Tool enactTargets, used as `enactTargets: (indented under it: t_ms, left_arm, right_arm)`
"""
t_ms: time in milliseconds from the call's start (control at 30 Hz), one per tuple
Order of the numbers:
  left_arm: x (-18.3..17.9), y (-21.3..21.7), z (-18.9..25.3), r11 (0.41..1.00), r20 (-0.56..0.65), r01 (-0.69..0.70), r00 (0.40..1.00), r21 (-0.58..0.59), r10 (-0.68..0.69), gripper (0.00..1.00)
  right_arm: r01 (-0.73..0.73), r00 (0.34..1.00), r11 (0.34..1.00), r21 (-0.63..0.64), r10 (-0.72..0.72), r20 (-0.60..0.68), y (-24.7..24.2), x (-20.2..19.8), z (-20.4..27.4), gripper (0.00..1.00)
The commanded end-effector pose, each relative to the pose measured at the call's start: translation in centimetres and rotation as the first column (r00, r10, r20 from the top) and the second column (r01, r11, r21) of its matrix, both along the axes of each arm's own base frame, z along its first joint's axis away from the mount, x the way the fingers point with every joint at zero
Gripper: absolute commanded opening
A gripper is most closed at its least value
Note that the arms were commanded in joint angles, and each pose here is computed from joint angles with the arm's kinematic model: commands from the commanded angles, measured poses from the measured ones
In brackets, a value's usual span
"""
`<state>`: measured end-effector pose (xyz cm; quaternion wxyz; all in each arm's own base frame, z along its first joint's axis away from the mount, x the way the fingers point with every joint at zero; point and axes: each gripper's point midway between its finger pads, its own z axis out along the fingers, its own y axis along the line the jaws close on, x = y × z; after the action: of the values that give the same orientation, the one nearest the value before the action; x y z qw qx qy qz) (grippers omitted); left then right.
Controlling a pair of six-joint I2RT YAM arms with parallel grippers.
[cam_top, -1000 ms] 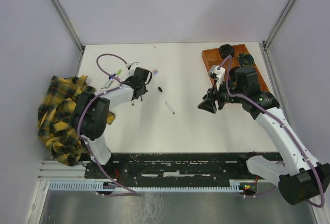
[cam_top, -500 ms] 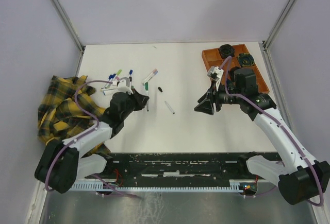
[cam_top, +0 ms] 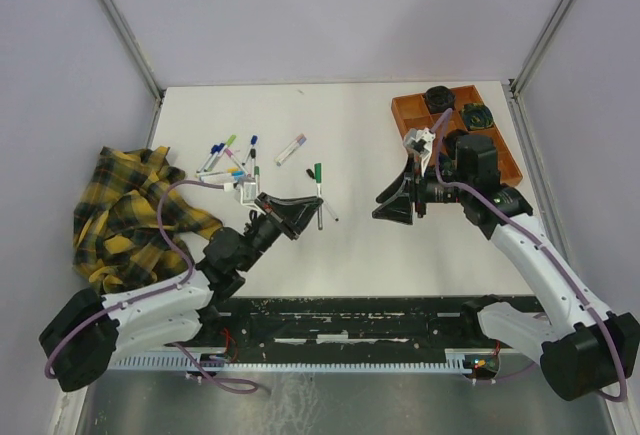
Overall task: Open the pen caps
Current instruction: Pick up the pen from the center of the board.
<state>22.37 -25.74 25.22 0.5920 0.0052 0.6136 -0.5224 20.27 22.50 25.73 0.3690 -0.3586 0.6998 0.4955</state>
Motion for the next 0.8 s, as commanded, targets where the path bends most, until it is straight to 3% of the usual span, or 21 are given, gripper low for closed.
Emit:
enactTargets:
  t_ms: [0, 500, 767]
  left_arm:
    - [-0.8, 0.2, 3.9, 0.989, 0.106, -0.021, 0.994, -0.148, 0.037, 0.03]
    - [-3.3, -4.5, 6.6, 0.977, 0.260, 0.044, 0.966, -0.207, 0.012, 0.03]
    - [-3.2, -6.7, 7.2, 0.978, 0.286, 0.027, 0.958, -0.206, 0.034, 0.03]
  right_arm:
    - [-0.068, 0.997, 0.993, 0.097, 0.064, 0.042, 0.6, -0.8, 2.4, 0.61]
    - [-0.045, 0.998, 0.979, 0.199, 0.052, -0.031, 1.6, -0.9, 3.0, 0.62]
    - [-0.043, 0.998, 0.976, 0.212, 0.052, -0.035, 2.0, -1.2, 3.0, 0.62]
